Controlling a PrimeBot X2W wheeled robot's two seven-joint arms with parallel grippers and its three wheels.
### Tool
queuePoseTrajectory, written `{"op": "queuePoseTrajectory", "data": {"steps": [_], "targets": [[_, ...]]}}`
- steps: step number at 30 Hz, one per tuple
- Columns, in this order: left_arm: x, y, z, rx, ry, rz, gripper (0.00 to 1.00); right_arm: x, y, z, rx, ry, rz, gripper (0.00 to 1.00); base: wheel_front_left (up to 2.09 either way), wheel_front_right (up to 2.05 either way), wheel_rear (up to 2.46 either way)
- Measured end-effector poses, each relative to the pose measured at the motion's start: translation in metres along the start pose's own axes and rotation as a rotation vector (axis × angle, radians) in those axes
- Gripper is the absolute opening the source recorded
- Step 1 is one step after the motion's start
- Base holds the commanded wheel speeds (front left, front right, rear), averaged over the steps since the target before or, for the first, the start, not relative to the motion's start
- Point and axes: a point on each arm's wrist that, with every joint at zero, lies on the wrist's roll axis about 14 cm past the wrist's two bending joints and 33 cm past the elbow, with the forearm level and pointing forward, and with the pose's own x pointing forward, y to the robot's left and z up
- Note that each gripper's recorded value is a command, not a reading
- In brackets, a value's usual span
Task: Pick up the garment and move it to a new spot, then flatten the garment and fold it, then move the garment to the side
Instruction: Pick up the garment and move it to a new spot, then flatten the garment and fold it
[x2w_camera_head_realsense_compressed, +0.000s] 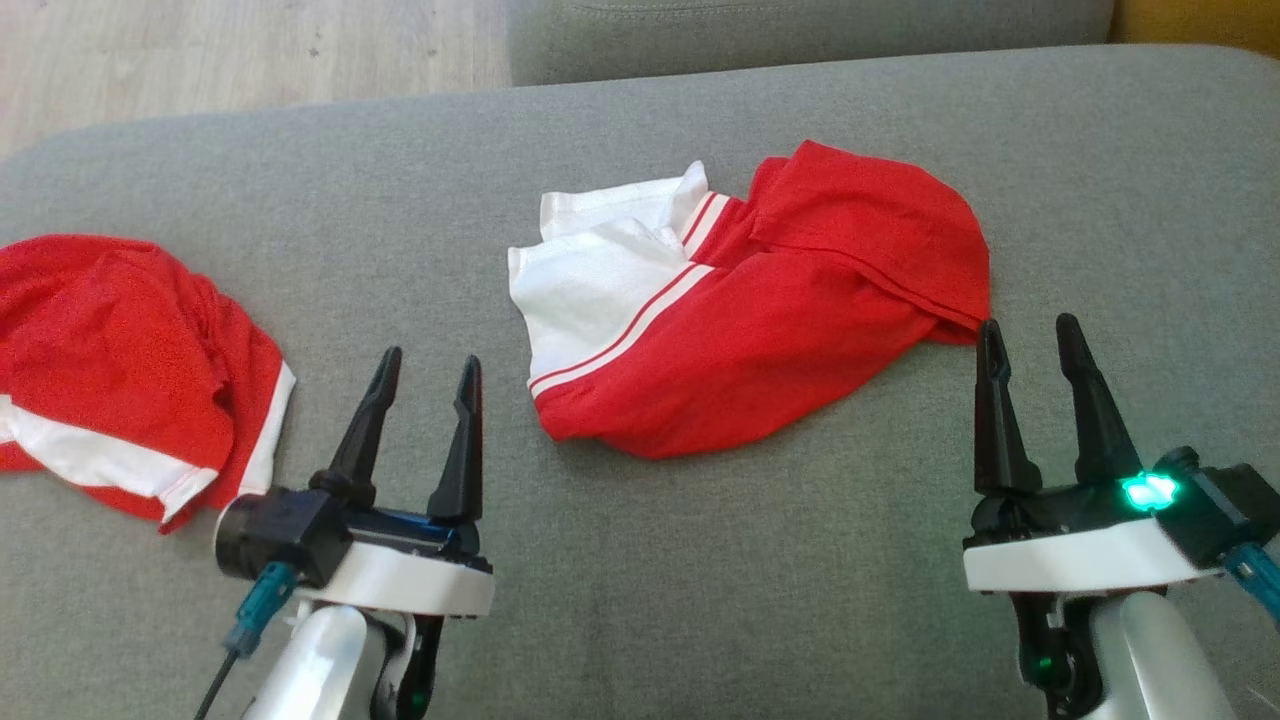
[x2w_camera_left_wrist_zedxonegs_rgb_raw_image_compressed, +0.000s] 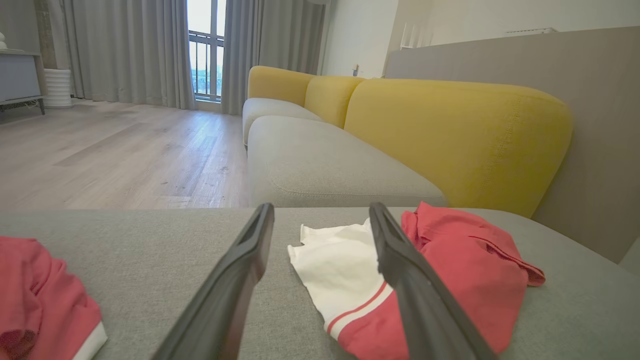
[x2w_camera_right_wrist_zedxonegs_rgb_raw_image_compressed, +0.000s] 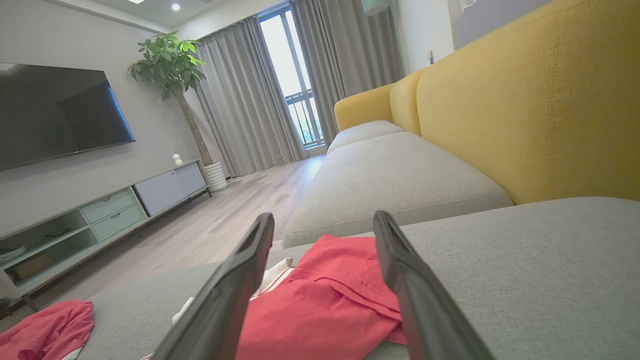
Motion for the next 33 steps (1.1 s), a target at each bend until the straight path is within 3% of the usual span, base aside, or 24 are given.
{"op": "queuePoseTrajectory", "data": {"steps": [6, 14, 21, 33], "targets": [[0.004, -0.005, -0.012, -0.015, 0.026, -0.018, 1.0, 0.002, -0.002, -0.01, -0.019, 0.028, 0.0, 1.0, 0.0, 0.0, 0.0], [0.01, 0.004, -0.021, -0.033, 0.045, 0.001, 1.0, 0.042, -0.005, -0.049, -0.178, 0.142, 0.048, 1.0, 0.0, 0.0, 0.0], [0.001, 0.027, -0.034, -0.042, 0.084, 0.076, 1.0, 0.101, 0.022, -0.091, -0.303, 0.303, 0.164, 1.0, 0.0, 0.0, 0.0], [-0.006, 0.053, -0.047, -0.042, 0.121, 0.151, 1.0, 0.127, 0.009, -0.166, -0.405, 0.575, 0.166, 1.0, 0.0, 0.0, 0.0]]}}
